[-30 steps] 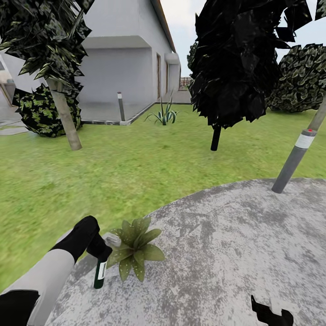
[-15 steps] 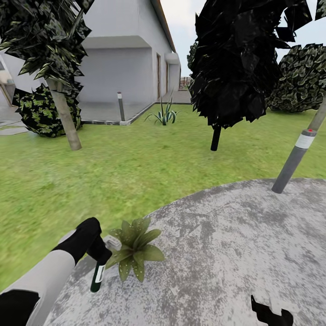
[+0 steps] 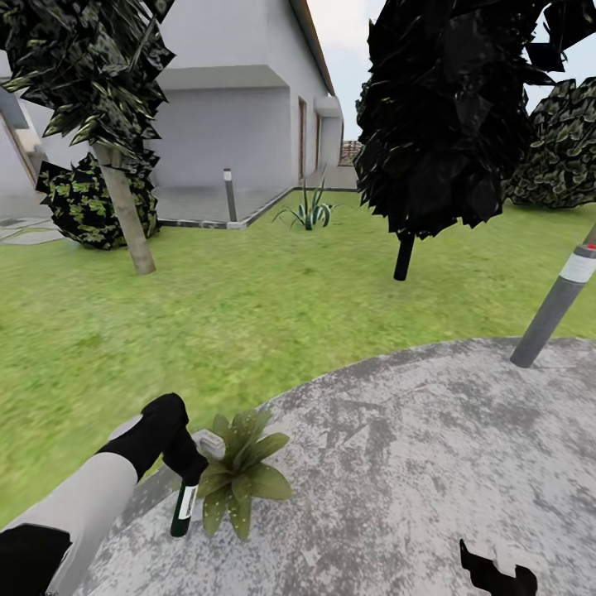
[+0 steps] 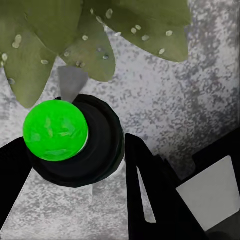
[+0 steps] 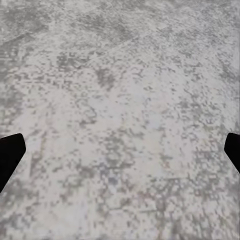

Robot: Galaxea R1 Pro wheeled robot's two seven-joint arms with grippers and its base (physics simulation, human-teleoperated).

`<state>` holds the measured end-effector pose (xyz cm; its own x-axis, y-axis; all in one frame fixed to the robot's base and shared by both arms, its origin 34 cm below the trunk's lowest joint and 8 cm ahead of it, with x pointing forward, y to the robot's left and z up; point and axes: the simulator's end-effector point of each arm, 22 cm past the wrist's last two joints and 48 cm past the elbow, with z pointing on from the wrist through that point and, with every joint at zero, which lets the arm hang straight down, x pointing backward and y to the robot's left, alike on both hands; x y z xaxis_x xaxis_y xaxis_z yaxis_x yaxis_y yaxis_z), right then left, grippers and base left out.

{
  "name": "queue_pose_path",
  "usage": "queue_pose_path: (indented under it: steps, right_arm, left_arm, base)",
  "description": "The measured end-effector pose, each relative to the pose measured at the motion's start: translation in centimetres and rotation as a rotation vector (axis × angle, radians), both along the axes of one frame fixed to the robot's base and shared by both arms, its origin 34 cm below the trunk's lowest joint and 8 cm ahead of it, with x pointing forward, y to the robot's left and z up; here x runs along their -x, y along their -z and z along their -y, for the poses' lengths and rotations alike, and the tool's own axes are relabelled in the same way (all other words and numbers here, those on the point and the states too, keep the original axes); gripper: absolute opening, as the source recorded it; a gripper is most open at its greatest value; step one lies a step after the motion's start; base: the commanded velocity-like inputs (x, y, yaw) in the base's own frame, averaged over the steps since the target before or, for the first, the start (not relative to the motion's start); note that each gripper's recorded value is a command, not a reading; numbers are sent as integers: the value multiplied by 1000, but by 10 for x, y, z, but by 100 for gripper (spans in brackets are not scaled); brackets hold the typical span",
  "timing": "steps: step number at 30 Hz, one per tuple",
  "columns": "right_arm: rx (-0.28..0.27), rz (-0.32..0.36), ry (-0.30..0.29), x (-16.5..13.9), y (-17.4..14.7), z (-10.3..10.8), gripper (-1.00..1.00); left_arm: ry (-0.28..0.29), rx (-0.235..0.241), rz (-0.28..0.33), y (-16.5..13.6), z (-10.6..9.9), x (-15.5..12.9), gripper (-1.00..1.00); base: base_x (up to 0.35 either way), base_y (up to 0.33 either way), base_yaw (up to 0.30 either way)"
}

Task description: Pick up the pesticide atomizer in the garden and spray insectifuge to fully cover both potted plants in the garden.

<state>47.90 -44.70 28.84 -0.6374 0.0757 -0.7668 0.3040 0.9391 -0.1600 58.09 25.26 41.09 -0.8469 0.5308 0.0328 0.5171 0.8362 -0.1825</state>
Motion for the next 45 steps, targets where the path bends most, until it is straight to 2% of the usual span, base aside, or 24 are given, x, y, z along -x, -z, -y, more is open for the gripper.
queue_pose_path:
  steps: [12,16,18,20,21,26,29,36,45]
  right_arm:
    - [-1,0,0,0,0,0,100]
    - [0,1,1,0,0,0,100]
    - [0,0,1,0,0,0,100]
    - [0,0,0,0,0,0,100]
    - [0,0,0,0,0,0,100]
    - [-1,0,0,0,0,-1,100]
    - [-1,0,0,0,0,-1,100]
    - [-1,0,0,0,0,-1,100]
    - [0,0,0,0,0,0,100]
  left_arm:
    - [4,-1,3,-1,0,-1,-100]
    - [10,-14,38,-18,-6,-23,-100]
    - [33,-33,41,-20,-7,-25,-100]
    - [78,-51,17,-19,-4,-19,-100]
    - [93,-27,-14,-20,0,-11,-100]
    - [87,-33,-60,-18,-24,3,-100]
    - [81,-23,-77,-17,-28,8,-100]
    - [104,-8,-80,-17,-21,10,-100]
    - [102,-3,-80,-17,-18,10,-100]
  base:
    - [0,-228,203]
    - [0,-17,13]
    - [0,-1,147]
    - [0,0,241]
    - [0,0,265]
    - [0,0,136]
    - [0,0,94]
    - [0,-1,240]
    - [100,-206,23]
